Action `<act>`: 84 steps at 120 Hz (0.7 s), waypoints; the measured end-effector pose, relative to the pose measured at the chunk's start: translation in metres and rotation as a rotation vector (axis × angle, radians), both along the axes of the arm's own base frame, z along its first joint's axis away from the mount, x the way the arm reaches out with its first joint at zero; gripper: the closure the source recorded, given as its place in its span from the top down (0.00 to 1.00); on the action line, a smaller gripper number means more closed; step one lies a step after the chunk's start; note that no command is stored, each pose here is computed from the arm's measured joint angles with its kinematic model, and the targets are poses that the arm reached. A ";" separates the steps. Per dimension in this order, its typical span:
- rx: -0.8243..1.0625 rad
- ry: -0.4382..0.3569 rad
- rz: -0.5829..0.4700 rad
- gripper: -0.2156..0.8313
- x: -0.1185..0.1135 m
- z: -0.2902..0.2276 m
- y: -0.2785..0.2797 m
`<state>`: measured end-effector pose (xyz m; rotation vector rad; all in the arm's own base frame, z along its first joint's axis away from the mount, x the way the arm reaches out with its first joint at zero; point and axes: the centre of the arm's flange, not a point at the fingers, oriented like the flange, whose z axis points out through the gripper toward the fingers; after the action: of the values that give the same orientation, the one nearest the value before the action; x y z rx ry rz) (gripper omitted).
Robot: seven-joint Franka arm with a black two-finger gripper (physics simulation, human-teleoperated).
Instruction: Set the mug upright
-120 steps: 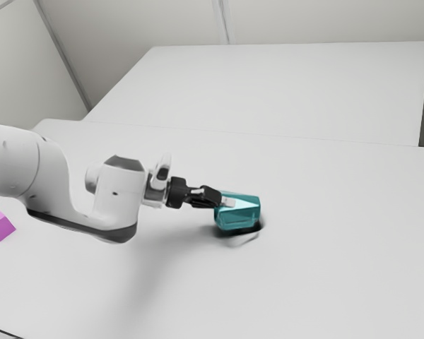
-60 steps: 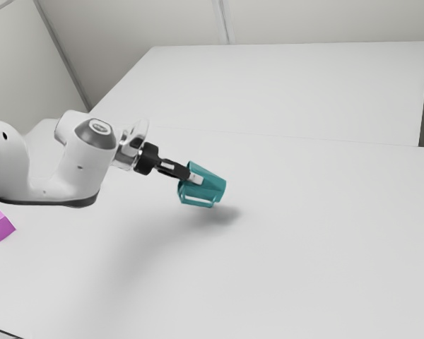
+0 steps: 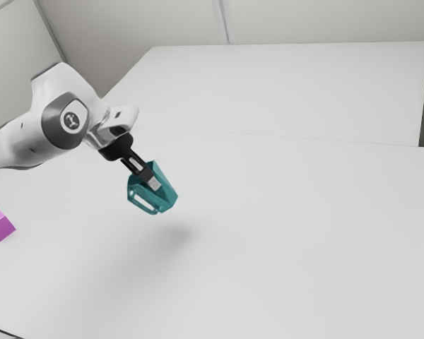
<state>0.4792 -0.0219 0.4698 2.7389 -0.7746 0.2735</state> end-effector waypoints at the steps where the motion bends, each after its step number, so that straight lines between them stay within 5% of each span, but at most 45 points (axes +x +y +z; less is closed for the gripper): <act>1: 0.005 0.003 0.003 0.04 -0.002 0.001 0.000; 43: 0.251 0.141 0.142 0.04 -0.034 -0.010 0.005; 84: 0.395 0.109 0.297 0.04 -0.034 -0.046 0.008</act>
<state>0.4448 -0.0138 0.4236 3.2108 -0.4256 0.0279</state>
